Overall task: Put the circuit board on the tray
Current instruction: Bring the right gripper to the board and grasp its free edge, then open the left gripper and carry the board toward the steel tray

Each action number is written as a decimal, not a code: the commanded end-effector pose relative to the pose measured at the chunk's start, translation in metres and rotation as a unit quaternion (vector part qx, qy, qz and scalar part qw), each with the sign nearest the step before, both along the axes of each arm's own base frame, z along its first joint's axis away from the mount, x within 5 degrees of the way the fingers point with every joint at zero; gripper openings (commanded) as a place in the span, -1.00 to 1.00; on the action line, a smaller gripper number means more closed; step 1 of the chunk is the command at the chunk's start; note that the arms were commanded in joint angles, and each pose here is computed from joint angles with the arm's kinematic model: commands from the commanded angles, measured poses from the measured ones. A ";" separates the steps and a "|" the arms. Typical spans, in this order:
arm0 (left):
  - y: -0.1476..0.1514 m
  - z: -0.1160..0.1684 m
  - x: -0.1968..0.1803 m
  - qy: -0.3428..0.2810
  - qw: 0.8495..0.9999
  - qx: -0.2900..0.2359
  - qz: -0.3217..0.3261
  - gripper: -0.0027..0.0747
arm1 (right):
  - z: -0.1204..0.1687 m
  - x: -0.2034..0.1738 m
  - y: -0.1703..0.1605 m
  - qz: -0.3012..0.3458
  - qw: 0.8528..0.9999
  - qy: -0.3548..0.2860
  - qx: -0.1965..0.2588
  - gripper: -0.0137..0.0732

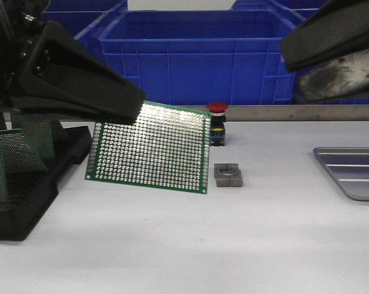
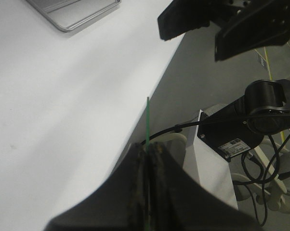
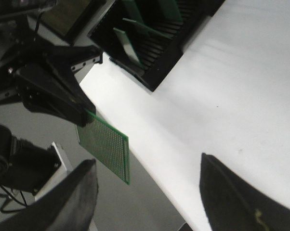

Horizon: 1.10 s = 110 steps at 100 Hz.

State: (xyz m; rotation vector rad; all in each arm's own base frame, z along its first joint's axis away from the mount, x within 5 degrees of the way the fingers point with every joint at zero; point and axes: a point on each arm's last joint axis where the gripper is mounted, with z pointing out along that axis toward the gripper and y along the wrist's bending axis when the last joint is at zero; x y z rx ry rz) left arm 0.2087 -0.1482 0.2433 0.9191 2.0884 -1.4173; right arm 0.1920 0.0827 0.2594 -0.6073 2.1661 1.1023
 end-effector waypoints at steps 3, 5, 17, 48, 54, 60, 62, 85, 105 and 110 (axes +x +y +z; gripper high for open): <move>-0.004 0.019 -0.001 -0.009 0.999 -0.046 -0.008 -0.98 | 0.006 0.008 0.015 0.046 0.997 -0.055 0.022 0.43; -0.004 0.019 -0.001 -0.009 0.999 -0.046 -0.008 -0.98 | 0.004 0.009 0.016 0.052 0.997 -0.056 0.022 0.43; -0.004 0.019 -0.001 -0.009 0.999 -0.046 -0.008 -0.98 | -0.005 0.013 0.025 0.072 0.996 -0.043 0.035 0.43; -0.004 0.019 -0.001 -0.009 0.999 -0.046 -0.008 -0.98 | -0.008 0.028 0.050 0.127 0.990 -0.016 0.062 0.43; -0.004 0.019 -0.001 -0.009 0.999 -0.046 -0.008 -0.98 | -0.005 0.031 0.057 0.144 0.987 -0.016 0.070 0.43; -0.004 0.019 -0.001 -0.009 0.999 -0.046 -0.008 -0.98 | -0.005 0.033 0.063 0.159 0.984 -0.012 0.076 0.43; -0.004 0.019 -0.001 -0.009 0.999 -0.046 -0.008 -0.98 | -0.005 0.034 0.065 0.163 0.984 -0.011 0.076 0.43; -0.004 0.019 -0.001 -0.009 0.999 -0.046 -0.008 -0.98 | -0.007 0.036 0.073 0.182 0.980 -0.002 0.083 0.40; -0.004 0.019 -0.001 -0.009 0.999 -0.046 -0.008 -0.98 | -0.007 0.035 0.073 0.184 0.979 0.003 0.086 -0.29; -0.004 0.019 -0.001 -0.010 0.999 -0.045 -0.009 -0.95 | -0.007 0.035 0.073 0.185 0.979 0.003 0.087 -0.46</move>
